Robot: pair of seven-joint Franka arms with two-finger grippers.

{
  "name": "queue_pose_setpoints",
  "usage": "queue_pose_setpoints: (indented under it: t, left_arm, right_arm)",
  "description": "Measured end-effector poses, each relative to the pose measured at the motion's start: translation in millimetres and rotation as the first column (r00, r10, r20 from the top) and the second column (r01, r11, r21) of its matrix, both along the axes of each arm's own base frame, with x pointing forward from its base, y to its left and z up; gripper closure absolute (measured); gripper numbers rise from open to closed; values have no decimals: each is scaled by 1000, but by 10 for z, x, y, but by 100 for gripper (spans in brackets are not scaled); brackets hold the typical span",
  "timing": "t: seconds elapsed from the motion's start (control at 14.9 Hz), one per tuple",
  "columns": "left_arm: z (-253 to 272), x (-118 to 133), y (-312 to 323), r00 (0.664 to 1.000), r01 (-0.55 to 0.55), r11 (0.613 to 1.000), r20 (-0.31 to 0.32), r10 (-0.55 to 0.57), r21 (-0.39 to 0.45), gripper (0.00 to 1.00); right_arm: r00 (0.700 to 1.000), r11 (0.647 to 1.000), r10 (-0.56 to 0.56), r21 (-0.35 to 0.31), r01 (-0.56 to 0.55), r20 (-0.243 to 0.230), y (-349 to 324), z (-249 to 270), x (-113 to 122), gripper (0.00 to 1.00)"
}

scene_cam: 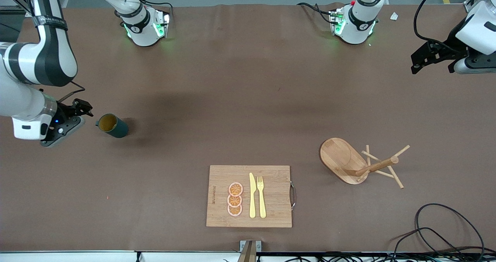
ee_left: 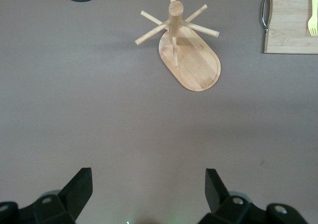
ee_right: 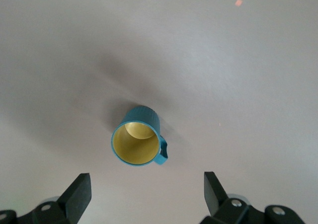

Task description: Transfer cup from left to right arm and place

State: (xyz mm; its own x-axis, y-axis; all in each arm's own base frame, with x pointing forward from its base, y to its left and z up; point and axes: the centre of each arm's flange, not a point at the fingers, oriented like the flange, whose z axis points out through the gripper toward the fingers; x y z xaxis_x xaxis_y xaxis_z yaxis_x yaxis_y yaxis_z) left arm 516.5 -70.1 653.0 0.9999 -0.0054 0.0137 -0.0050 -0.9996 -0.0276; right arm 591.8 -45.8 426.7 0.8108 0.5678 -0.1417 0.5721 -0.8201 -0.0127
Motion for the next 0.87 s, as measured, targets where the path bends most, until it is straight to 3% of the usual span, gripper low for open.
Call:
queue_pose_setpoints:
  t: [0.13, 0.47, 0.6, 0.87]
  left_arm:
    - [2, 0, 0, 1000, 0, 1000, 1, 0, 0, 0]
    - [23, -8, 0, 1000, 0, 1000, 5, 0, 0, 0]
    - [29, -11, 0, 1000, 0, 1000, 6, 0, -1, 0]
    - [33, -12, 1, 1000, 0, 1000, 7, 0, -1, 0]
  right_arm:
    - [987, 987, -159, -21, 159, -2, 14, 151, 15, 0]
    - [900, 899, -433, -48, 435, 45, 84, 527, 27, 0]
    - [871, 869, -490, -56, 492, 47, 80, 649, -28, 0]
    - [846, 848, -528, -11, 530, 70, 68, 1008, -151, 0]
